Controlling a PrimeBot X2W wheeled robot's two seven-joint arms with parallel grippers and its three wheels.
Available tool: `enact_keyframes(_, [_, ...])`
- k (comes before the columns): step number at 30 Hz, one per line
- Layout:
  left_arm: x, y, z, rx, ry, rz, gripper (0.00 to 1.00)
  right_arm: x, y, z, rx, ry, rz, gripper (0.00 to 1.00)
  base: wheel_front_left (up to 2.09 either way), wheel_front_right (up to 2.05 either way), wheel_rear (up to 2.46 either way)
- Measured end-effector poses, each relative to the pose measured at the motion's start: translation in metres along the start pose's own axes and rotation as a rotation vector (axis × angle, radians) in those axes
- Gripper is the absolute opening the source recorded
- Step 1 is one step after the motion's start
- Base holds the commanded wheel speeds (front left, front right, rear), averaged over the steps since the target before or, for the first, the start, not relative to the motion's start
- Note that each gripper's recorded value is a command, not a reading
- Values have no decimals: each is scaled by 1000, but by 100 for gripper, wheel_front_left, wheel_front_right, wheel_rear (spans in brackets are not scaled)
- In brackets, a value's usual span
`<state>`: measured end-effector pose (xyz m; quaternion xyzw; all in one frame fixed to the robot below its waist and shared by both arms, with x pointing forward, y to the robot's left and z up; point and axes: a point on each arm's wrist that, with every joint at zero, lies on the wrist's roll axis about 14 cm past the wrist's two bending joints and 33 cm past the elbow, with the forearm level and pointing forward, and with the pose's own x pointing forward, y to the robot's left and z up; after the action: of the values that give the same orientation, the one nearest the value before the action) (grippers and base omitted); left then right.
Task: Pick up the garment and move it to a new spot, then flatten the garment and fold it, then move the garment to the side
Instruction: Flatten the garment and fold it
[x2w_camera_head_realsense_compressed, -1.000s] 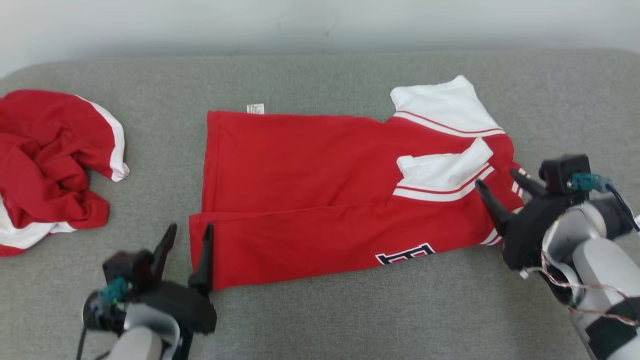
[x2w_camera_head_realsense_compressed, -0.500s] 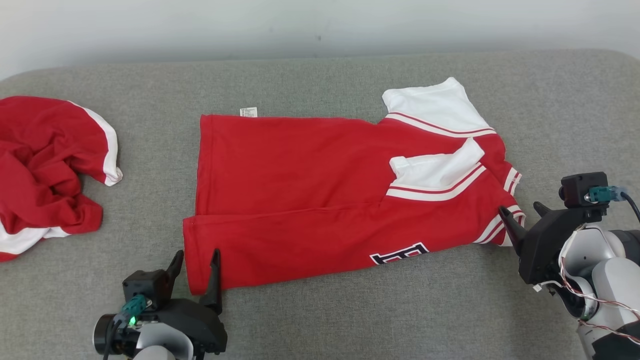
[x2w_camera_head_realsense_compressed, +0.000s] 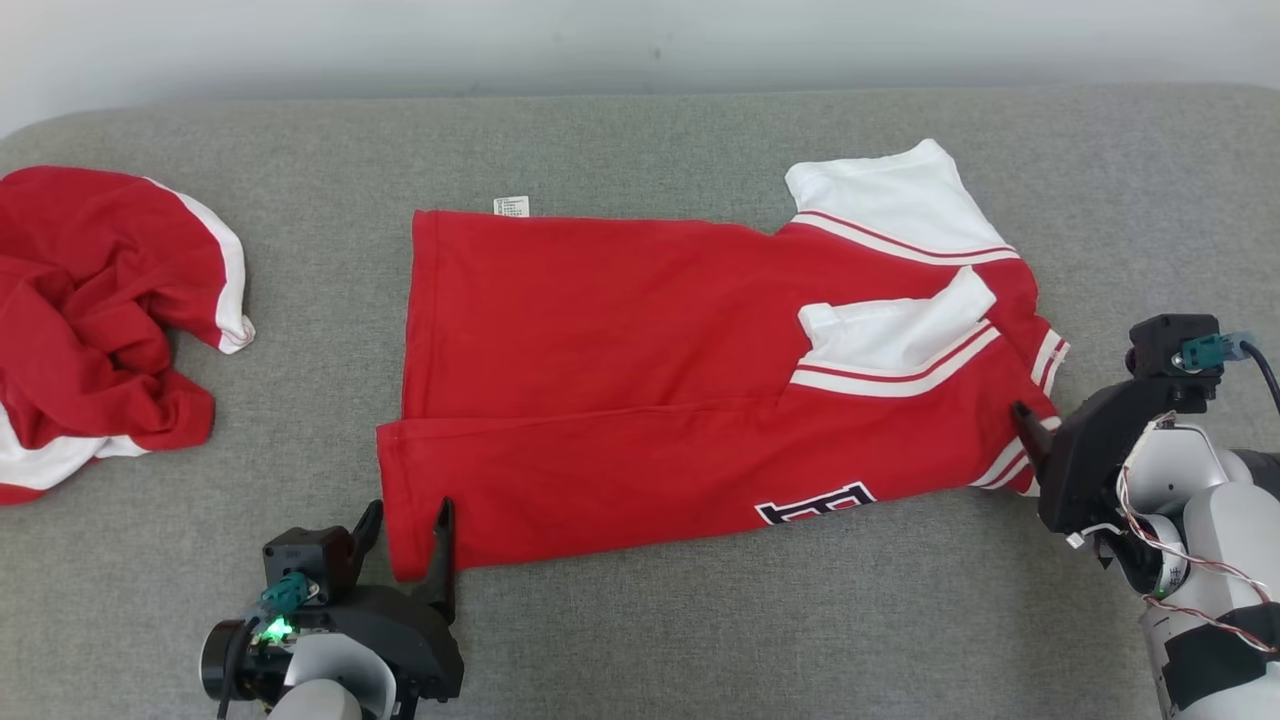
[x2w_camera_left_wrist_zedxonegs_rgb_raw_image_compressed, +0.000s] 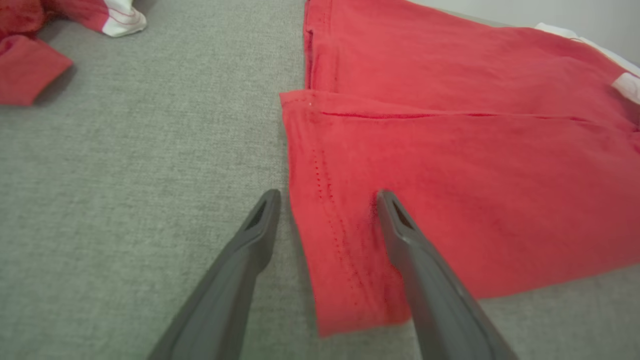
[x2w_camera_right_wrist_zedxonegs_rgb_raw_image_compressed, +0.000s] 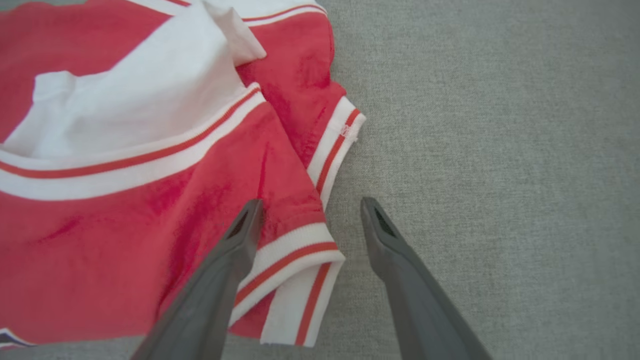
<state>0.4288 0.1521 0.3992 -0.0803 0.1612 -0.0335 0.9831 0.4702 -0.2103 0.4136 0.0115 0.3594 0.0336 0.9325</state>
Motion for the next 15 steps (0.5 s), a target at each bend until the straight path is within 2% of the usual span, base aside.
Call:
enact_keyframes(6, [3,1,-8,-17,47,-2,100,7,-2,-11,14,53,-12,100,0,0,0])
enact_keyframes(7, [3,1,-8,-20,51,-2,84,7,-1,-11,6,56,-11,76,0,0,0])
enact_keyframes(8, [3,0,-9,-22,54,-3,50,8,1,-11,5,52,-8,49,0,0,0])
enact_keyframes(10, [4,0,-10,-25,58,-5,11,8,3,-11,5,46,-2,6,0,0,0])
enact_keyframes(11, [4,-1,-11,-26,61,-8,1,8,3,-11,7,44,0,0,0,0,0])
enact_keyframes(15, [5,-1,-12,-36,71,-13,0,8,2,-16,21,55,0,0,0,0,0])
